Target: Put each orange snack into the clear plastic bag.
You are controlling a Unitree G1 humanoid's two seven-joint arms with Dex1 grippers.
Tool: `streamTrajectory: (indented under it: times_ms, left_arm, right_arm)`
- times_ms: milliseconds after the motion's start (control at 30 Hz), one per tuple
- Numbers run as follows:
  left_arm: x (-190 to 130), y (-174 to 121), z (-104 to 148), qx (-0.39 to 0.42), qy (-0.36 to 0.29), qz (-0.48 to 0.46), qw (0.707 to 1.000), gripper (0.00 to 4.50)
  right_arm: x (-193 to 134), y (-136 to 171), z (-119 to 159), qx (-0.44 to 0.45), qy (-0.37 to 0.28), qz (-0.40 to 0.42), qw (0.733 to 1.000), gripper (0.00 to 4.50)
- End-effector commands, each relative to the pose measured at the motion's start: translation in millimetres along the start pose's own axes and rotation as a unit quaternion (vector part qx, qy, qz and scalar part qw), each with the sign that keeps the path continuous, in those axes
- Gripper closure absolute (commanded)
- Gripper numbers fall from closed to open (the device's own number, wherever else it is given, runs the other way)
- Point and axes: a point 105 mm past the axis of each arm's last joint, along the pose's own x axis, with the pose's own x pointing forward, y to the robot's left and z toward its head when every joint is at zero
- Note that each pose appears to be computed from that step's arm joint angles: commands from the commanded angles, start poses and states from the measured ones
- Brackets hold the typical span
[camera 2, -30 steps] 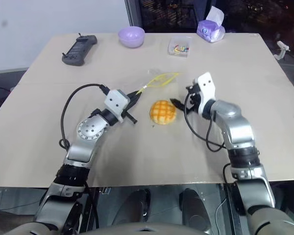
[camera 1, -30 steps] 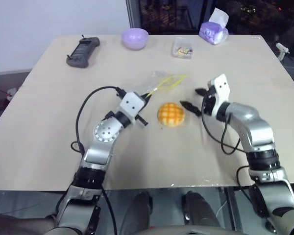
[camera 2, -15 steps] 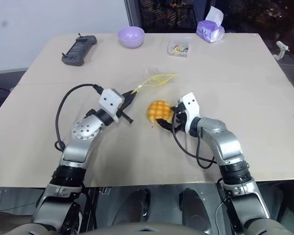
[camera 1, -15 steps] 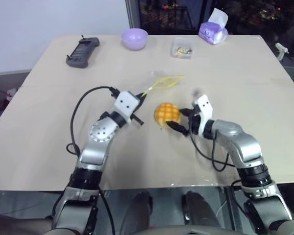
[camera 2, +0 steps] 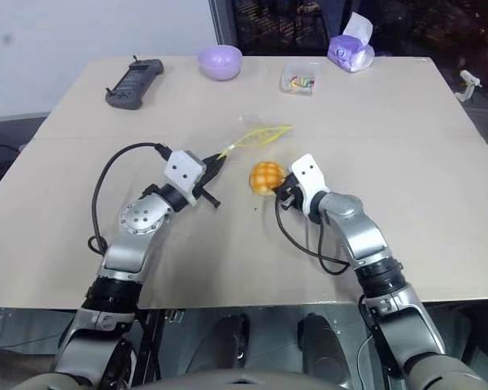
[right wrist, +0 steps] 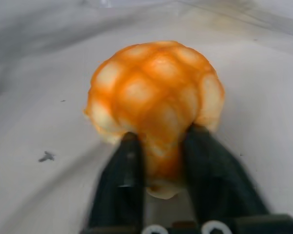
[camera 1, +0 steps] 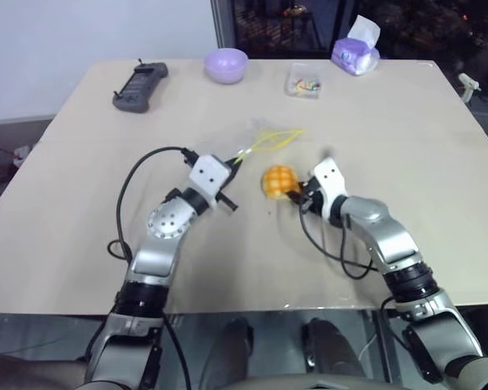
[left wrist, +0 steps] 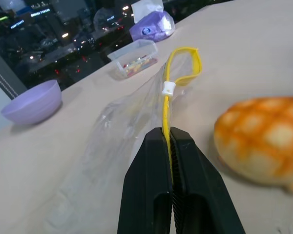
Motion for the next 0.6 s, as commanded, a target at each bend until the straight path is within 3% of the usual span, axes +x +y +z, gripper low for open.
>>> streamTrajectory:
  times_ms: [33, 300, 600]
  left_arm:
    - [-1.8, 6.7, 14.0, 0.011, -0.024, 0.01, 1.0, 4.5]
    - [-0.8, -4.7, 12.6, 0.031, -0.025, -0.021, 0.999, 4.5]
    - [-1.4, -18.6, 15.5, 0.05, -0.036, -0.052, 0.997, 4.5]
  right_arm:
    - [-20.2, -10.6, 7.9, -0.016, -0.006, 0.027, 0.999, 4.46]
    - [-63.0, -42.5, 41.3, -0.022, -0.023, 0.049, 0.998, 4.46]
    - [-53.2, -48.2, 66.7, 0.033, -0.064, 0.04, 0.997, 4.46]
